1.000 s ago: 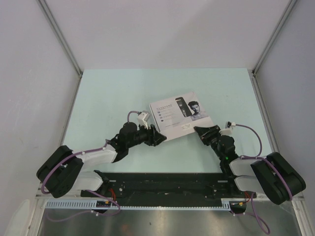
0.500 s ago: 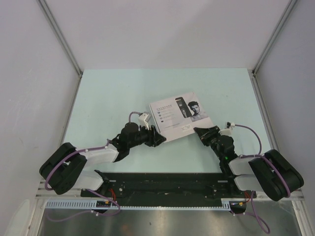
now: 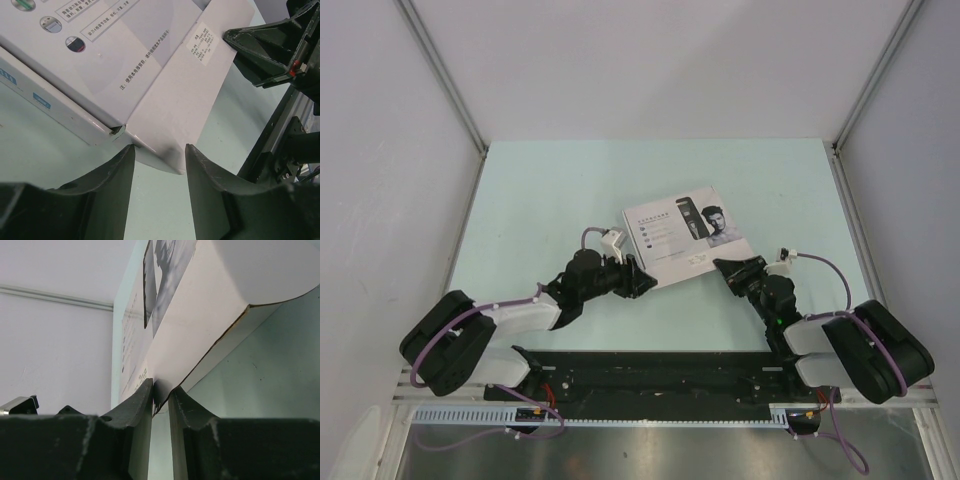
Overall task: Sort the hair-cutting tools
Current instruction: Close the storage box at the center of the board.
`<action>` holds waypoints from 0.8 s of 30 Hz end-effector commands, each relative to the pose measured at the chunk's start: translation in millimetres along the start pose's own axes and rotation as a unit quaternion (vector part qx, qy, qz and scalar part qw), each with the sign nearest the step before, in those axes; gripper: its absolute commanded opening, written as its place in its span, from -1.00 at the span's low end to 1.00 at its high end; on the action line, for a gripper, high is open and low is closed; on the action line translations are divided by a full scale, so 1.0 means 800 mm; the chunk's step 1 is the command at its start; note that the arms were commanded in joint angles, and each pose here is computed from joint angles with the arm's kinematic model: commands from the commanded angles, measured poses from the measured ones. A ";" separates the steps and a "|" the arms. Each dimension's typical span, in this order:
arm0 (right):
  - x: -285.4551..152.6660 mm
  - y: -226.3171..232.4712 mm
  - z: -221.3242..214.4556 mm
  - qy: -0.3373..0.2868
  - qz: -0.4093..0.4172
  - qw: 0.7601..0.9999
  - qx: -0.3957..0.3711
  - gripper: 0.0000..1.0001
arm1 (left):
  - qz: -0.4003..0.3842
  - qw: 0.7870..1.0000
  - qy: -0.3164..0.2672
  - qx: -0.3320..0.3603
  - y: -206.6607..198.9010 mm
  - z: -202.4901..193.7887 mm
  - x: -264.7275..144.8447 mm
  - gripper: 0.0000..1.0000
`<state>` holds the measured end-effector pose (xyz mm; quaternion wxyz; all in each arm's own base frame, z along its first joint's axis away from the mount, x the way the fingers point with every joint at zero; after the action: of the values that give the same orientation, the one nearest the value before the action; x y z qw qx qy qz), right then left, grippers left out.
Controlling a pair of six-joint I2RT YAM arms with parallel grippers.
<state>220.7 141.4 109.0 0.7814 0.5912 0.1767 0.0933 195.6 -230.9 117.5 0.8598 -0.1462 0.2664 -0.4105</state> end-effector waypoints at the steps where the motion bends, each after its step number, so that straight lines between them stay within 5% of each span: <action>1: -0.023 -0.031 -0.006 0.005 -0.026 1.000 -0.010 -0.58 | -0.006 1.000 -0.025 0.012 -0.006 0.010 0.002 -0.03; 24: -0.020 -0.049 -0.019 0.025 -0.024 0.999 0.021 -0.61 | 0.009 1.000 -0.009 0.014 0.004 -0.001 0.008 -0.02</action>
<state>226.0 146.3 74.7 0.7669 0.6029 0.2092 0.0688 196.4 -226.7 101.2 0.8674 -0.1354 0.2841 -0.3855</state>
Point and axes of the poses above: each gripper's point midway between its finger pads, its own x axis out along the fingers, its own y axis along the line the jaws close on, z = x × y, the point moved 7 cm from there along -x, back along the fingers, and after that the axes turned 7 degrees about x, right-handed, at the moved point
